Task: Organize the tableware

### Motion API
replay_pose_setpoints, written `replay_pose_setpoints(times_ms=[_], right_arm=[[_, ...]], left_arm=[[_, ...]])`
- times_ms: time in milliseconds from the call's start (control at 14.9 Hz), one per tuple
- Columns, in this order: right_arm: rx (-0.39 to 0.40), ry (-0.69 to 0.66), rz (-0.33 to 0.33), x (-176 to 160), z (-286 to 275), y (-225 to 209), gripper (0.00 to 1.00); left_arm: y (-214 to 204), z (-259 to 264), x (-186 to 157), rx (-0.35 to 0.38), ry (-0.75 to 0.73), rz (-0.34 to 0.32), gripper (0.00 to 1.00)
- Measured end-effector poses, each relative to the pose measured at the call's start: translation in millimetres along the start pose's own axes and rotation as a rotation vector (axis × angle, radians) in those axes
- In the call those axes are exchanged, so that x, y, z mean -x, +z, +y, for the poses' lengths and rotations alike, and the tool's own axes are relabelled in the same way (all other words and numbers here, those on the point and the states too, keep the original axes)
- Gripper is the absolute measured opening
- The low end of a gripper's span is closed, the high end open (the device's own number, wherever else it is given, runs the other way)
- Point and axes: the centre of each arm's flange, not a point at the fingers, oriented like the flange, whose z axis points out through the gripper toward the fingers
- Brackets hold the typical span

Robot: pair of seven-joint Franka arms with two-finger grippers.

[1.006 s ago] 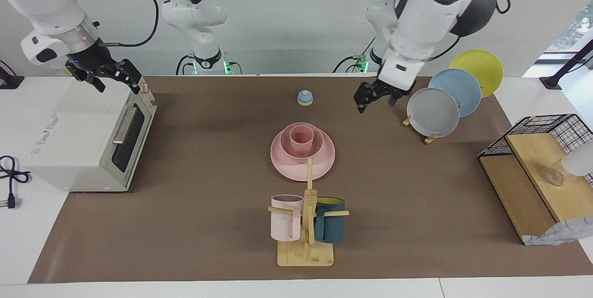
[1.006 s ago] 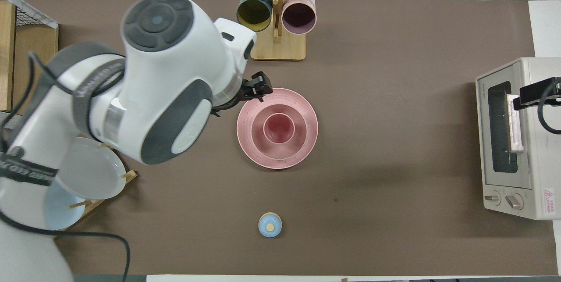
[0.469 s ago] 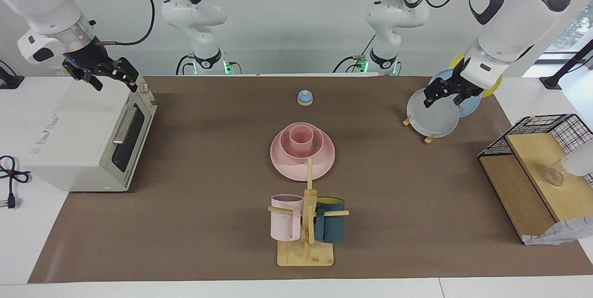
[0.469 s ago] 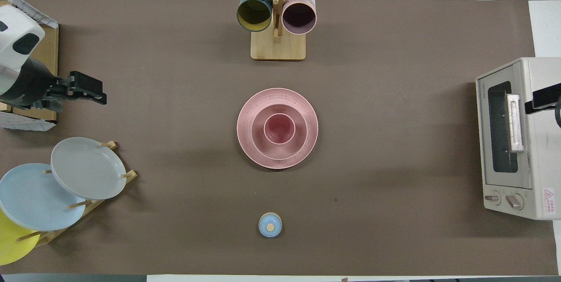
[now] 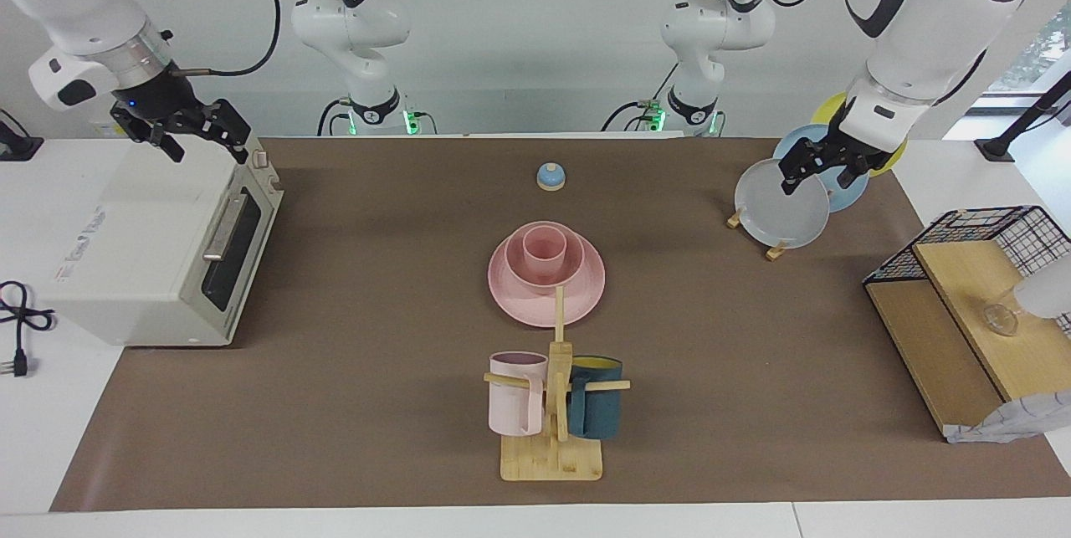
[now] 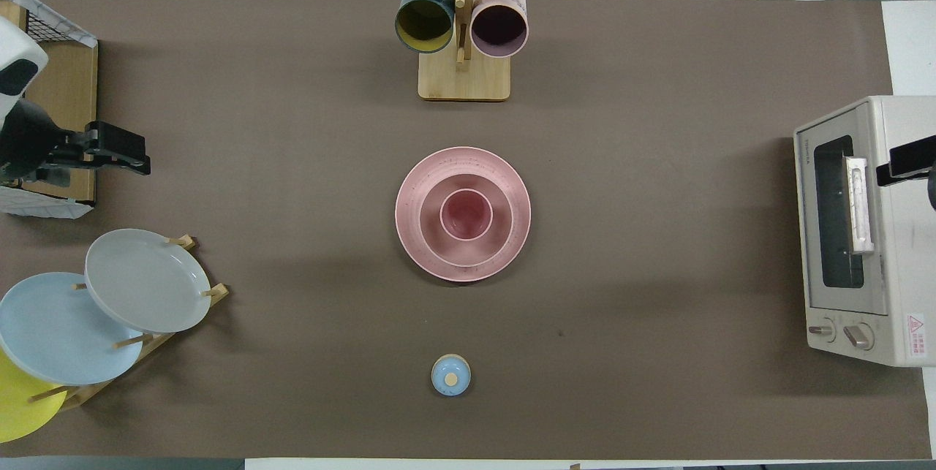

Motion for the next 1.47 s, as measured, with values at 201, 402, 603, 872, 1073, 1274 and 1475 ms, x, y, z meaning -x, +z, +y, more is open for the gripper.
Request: replay_pose_setpoints(times_ms=[201, 402, 603, 872, 1073, 1274, 1475], right_arm=[[0.001, -0.016, 0.003, 0, -8, -1, 1.0], [0.002, -0.03, 0.009, -1, -16, -4, 1.0], [0.002, -0.024, 0.001, 0, -13, -2, 1.0], [0.001, -0.025, -0.002, 0, -14, -1, 1.0], [0.001, -0.025, -0.002, 0, -14, -1, 1.0], [0.001, -0.025, -0.002, 0, -14, -1, 1.0], [0.001, -0.025, -0.002, 0, -14, -1, 1.0]], left_arm=[[-16, -3, 17, -0.006, 0.0, -0.026, 1.0], [-21, -3, 28, -0.008, 0.002, -0.037, 1.0], [-19, -8, 30, -0.008, -0.006, -0.041, 1.0], [-20, -8, 30, -0.006, -0.007, -0.04, 1.0], [-20, -10, 29, -0.005, 0.011, -0.04, 1.0], [-20, -15, 29, -0.004, 0.019, -0.04, 1.0], [-20, -15, 29, -0.004, 0.032, -0.04, 1.0]])
